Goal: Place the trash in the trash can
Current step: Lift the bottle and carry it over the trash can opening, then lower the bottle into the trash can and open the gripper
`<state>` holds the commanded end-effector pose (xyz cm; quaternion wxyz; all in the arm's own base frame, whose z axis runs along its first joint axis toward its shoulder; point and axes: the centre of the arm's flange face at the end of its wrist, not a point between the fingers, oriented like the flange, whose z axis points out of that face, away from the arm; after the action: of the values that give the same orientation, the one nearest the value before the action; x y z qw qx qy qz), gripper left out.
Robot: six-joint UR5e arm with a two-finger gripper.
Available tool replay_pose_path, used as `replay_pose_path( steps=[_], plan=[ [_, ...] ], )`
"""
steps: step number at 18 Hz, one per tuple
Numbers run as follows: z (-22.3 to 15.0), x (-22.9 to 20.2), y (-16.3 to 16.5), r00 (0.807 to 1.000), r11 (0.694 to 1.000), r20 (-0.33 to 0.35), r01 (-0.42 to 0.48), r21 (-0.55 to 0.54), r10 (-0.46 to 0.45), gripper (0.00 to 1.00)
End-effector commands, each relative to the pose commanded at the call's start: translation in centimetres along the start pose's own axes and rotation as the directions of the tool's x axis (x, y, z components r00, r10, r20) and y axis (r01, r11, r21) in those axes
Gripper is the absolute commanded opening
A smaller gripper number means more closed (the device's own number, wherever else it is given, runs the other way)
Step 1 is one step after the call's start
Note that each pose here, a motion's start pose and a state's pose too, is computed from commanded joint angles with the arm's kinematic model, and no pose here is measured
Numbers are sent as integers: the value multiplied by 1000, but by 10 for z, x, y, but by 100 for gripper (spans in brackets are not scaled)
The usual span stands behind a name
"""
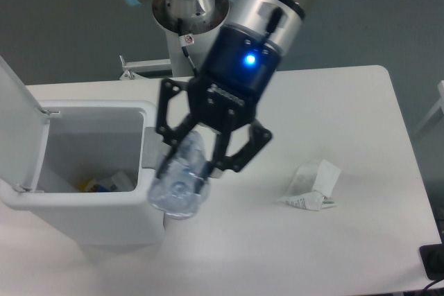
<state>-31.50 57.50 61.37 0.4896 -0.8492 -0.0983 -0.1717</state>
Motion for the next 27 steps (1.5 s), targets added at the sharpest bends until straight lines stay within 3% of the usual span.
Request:
replay_pose_path(
  steps=[7,11,13,17,27],
  plan=[
    [49,34,25,997,998,-64,-47,-48,44,44],
    [64,30,43,997,996,-48,-57,-63,54,46],
    [70,26,49,997,996,-52,-58,-74,54,55],
    [81,22,58,994,991,-64,-94,-91,88,90],
    [90,15,65,996,988,-7,-89,-123,89,100]
  ],
)
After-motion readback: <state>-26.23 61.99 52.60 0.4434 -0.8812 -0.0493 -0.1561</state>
